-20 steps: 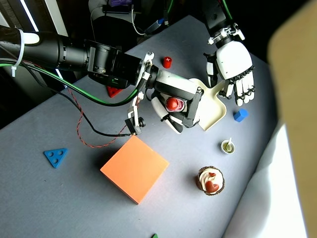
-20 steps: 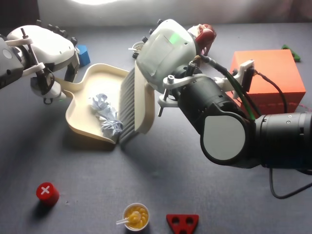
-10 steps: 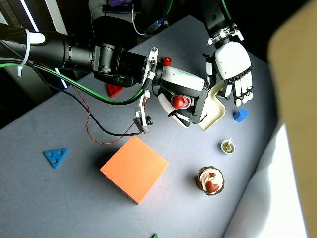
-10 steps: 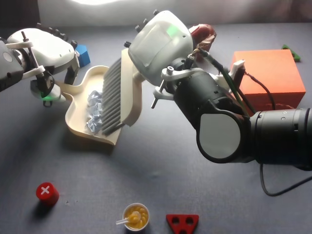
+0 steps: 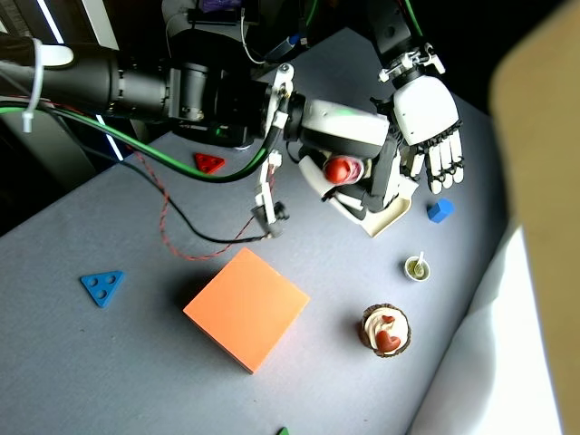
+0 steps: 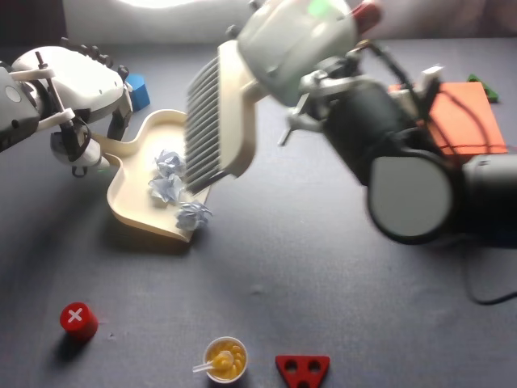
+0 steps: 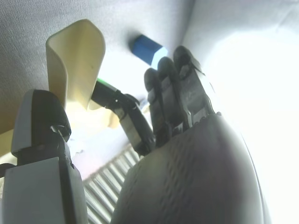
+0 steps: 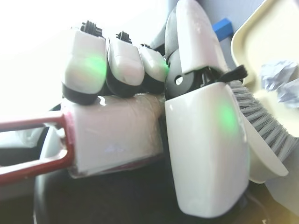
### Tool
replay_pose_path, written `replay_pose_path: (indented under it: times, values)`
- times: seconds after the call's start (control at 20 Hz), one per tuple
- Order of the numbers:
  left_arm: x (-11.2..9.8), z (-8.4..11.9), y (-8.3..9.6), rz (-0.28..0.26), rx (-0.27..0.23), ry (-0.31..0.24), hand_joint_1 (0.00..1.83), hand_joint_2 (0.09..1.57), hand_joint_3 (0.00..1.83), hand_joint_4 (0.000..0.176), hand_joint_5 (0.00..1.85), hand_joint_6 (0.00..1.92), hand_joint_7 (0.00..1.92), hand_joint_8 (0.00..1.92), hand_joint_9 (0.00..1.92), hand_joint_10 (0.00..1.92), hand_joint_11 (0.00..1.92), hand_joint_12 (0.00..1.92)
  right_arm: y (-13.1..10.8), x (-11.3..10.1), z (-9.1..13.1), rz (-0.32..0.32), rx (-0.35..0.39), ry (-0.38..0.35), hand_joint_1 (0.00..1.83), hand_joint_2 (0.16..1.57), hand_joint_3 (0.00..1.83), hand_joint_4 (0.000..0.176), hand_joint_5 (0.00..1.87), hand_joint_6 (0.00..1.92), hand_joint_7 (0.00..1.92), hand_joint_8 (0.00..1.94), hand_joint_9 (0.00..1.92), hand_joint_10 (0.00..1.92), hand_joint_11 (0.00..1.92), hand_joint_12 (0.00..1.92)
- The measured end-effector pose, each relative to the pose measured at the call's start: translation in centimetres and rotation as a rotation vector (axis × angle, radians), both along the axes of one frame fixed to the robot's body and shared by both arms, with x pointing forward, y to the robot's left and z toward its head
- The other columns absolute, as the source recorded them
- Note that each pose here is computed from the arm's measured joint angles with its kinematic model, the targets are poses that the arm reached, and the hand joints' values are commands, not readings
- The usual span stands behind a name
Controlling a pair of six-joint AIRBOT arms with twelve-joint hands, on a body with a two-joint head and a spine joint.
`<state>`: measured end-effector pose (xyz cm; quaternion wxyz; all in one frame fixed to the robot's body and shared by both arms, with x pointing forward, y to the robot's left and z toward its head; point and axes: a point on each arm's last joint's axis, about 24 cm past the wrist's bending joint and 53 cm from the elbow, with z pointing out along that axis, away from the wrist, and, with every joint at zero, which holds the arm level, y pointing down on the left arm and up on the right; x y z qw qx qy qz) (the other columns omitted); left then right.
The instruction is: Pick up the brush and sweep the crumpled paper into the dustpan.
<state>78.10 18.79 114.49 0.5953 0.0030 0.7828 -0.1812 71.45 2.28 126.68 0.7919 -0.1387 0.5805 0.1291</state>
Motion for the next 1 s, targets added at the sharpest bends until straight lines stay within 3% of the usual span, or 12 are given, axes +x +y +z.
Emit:
replay_pose_path:
  times: [0.1,0.15,0.25,0.3,0.35,0.45,0.55,0.65,0.75,0.8,0.95,1.0]
  values:
    - [0.0,0.0,0.0,0.000,0.000,0.000,1.09,1.10,0.00,0.000,1.01,0.93,0.37,0.00,0.29,0.00,0.28,0.02,-1.6,-0.6,0.4,0.006,0.009,0.012,1.47,1.18,0.00,0.000,1.11,1.92,1.33,1.94,1.43,1.92,1.55,1.92]
    - [0.0,0.0,0.0,0.000,0.000,0.000,1.09,1.11,0.00,0.007,1.01,0.93,0.37,0.00,0.29,0.00,0.28,0.02,-2.4,-0.8,0.5,0.013,0.017,0.023,1.46,1.18,0.00,0.000,1.12,1.92,1.33,1.94,1.43,1.92,1.54,1.92]
    - [0.0,0.0,-0.1,0.000,-0.002,0.000,1.06,1.11,0.00,0.062,0.99,0.97,0.36,0.00,0.27,0.00,0.24,0.00,-4.0,-1.8,0.7,0.034,0.021,0.047,1.47,1.19,0.00,0.000,1.11,1.92,1.33,1.94,1.43,1.92,1.54,1.92]
    - [0.0,0.0,-0.1,-0.001,-0.003,0.001,1.09,1.10,0.00,0.009,1.02,0.91,0.37,0.00,0.29,0.00,0.26,0.01,-4.4,-2.1,0.7,0.042,0.022,0.057,1.49,1.18,0.00,0.000,1.09,1.92,1.31,1.94,1.42,1.92,1.54,1.92]
    - [0.0,0.0,-0.1,0.000,-0.003,0.000,1.11,1.09,0.00,0.000,1.05,0.87,0.39,0.00,0.29,0.00,0.27,0.01,-4.9,-2.7,0.6,0.059,0.015,0.072,1.49,1.18,0.00,0.000,1.11,1.92,1.31,1.94,1.42,1.92,1.53,1.92]
    - [0.0,0.0,0.0,0.002,-0.004,0.000,1.11,1.09,0.00,0.000,1.04,0.88,0.36,0.00,0.27,0.00,0.26,0.01,-4.5,-3.5,0.6,0.080,0.012,0.081,1.46,1.18,0.00,0.000,1.11,1.92,1.32,1.94,1.42,1.92,1.53,1.92]
    - [0.0,0.0,-0.1,0.001,-0.006,0.000,1.09,1.10,0.00,0.004,1.02,0.92,0.36,0.00,0.27,0.00,0.25,0.00,-3.0,-4.2,0.1,0.105,-0.046,0.062,1.45,1.19,0.00,0.000,1.11,1.92,1.33,1.94,1.43,1.92,1.53,1.92]
    - [0.0,0.1,-0.1,0.002,-0.006,-0.001,1.07,1.12,0.00,0.038,0.98,0.98,0.33,0.00,0.25,0.00,0.23,0.00,-1.5,-4.1,-0.8,0.116,-0.090,0.059,1.45,1.18,0.00,0.000,1.10,1.92,1.33,1.94,1.43,1.92,1.53,1.92]
    - [0.0,0.1,-0.1,0.003,-0.006,-0.001,1.07,1.11,0.00,0.045,0.99,0.96,0.34,0.00,0.27,0.01,0.26,0.02,-0.7,-3.4,-2.1,0.114,-0.134,0.079,1.47,1.19,0.00,0.000,1.10,1.92,1.32,1.94,1.43,1.92,1.54,1.92]
    - [0.0,0.1,0.0,0.004,-0.007,-0.002,1.10,1.10,0.00,0.000,1.02,0.92,0.37,0.00,0.30,0.01,0.28,0.02,-0.7,-2.6,-2.6,0.095,-0.145,0.083,1.47,1.18,0.00,0.000,1.11,1.92,1.33,1.94,1.43,1.92,1.54,1.92]
    - [0.0,0.1,0.0,0.004,-0.007,-0.002,1.10,1.10,0.00,0.000,1.03,0.89,0.38,0.00,0.31,0.00,0.27,0.02,-0.8,-1.7,-3.4,0.067,-0.165,0.080,1.45,1.18,0.00,0.000,1.11,1.92,1.34,1.94,1.43,1.92,1.54,1.92]
    - [0.0,0.1,-0.1,0.004,-0.007,-0.002,1.08,1.11,0.00,0.003,0.99,0.96,0.34,0.01,0.26,0.00,0.23,0.01,-0.5,-1.5,-4.0,0.068,-0.172,0.088,1.45,1.18,0.00,0.000,1.11,1.92,1.33,1.94,1.42,1.92,1.53,1.92]
